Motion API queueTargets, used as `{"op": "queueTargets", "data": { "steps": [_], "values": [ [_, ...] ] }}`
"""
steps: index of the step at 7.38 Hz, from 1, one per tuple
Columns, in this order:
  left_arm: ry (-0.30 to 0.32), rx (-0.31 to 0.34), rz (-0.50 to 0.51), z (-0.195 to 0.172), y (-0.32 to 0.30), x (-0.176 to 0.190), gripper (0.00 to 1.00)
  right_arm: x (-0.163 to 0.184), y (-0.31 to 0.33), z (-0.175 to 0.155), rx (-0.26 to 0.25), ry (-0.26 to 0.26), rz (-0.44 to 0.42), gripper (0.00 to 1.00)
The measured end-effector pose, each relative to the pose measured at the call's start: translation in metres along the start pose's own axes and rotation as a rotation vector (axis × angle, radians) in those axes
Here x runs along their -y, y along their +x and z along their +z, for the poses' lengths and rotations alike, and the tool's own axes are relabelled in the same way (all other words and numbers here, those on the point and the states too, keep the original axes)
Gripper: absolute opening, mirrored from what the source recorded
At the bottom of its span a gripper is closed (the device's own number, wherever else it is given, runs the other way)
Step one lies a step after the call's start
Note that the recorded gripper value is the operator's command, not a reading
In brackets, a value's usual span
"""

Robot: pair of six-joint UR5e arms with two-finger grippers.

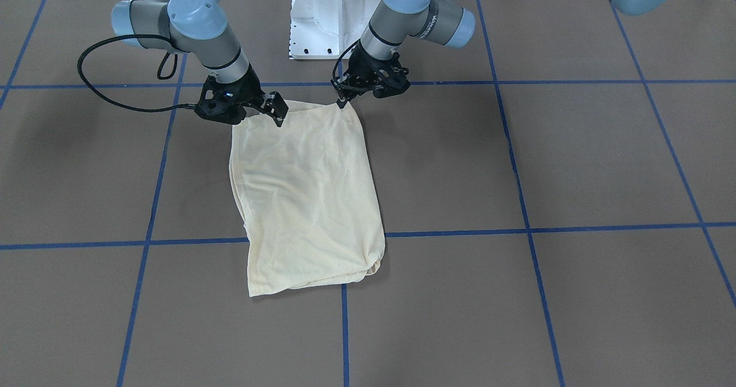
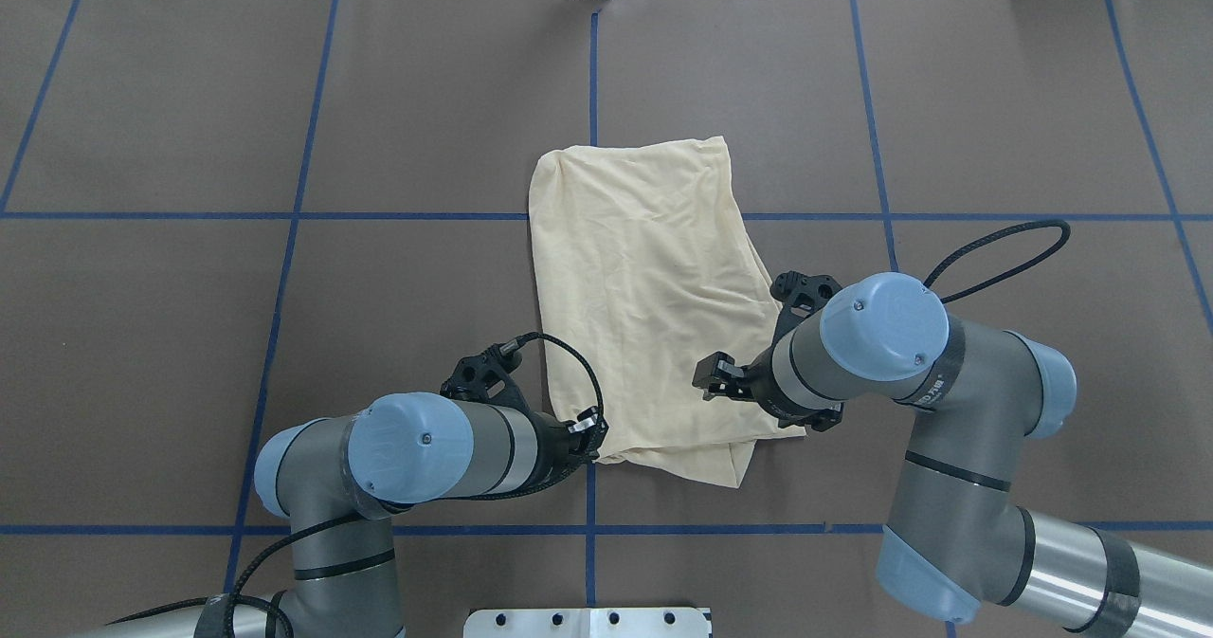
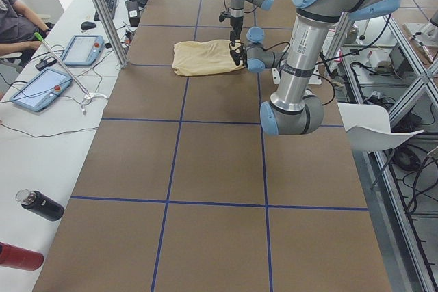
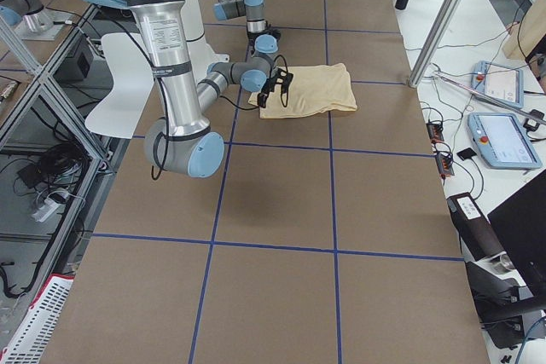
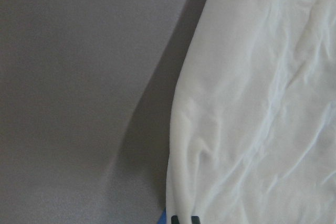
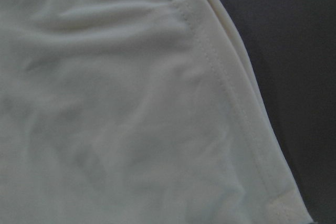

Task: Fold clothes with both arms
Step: 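Hold the near corner with the left gripper while the right gripper approaches, then grasp the shirt's near edge with both grippers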

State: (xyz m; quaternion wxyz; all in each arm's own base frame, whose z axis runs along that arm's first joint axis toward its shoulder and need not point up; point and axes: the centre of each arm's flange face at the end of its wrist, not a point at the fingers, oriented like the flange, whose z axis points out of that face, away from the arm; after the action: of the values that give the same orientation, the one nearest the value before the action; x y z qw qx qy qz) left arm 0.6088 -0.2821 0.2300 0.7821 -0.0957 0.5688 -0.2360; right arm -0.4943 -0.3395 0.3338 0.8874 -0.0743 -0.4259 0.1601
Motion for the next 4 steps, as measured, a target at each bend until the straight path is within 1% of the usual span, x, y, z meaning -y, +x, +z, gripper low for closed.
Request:
{"op": "queueTargets", "data": {
  "steps": [1, 4],
  "values": [
    [0.0, 0.0, 0.0, 0.0, 0.0, 0.0, 0.0, -0.003, 0.002, 0.004, -0.018, -0.004, 0.008, 1.0],
    [0.001, -0.001, 0.0, 0.0, 0.0, 0.0, 0.0, -0.015, 0.003, 0.015, -0.097, -0.008, 0.029, 1.0]
  ]
}}
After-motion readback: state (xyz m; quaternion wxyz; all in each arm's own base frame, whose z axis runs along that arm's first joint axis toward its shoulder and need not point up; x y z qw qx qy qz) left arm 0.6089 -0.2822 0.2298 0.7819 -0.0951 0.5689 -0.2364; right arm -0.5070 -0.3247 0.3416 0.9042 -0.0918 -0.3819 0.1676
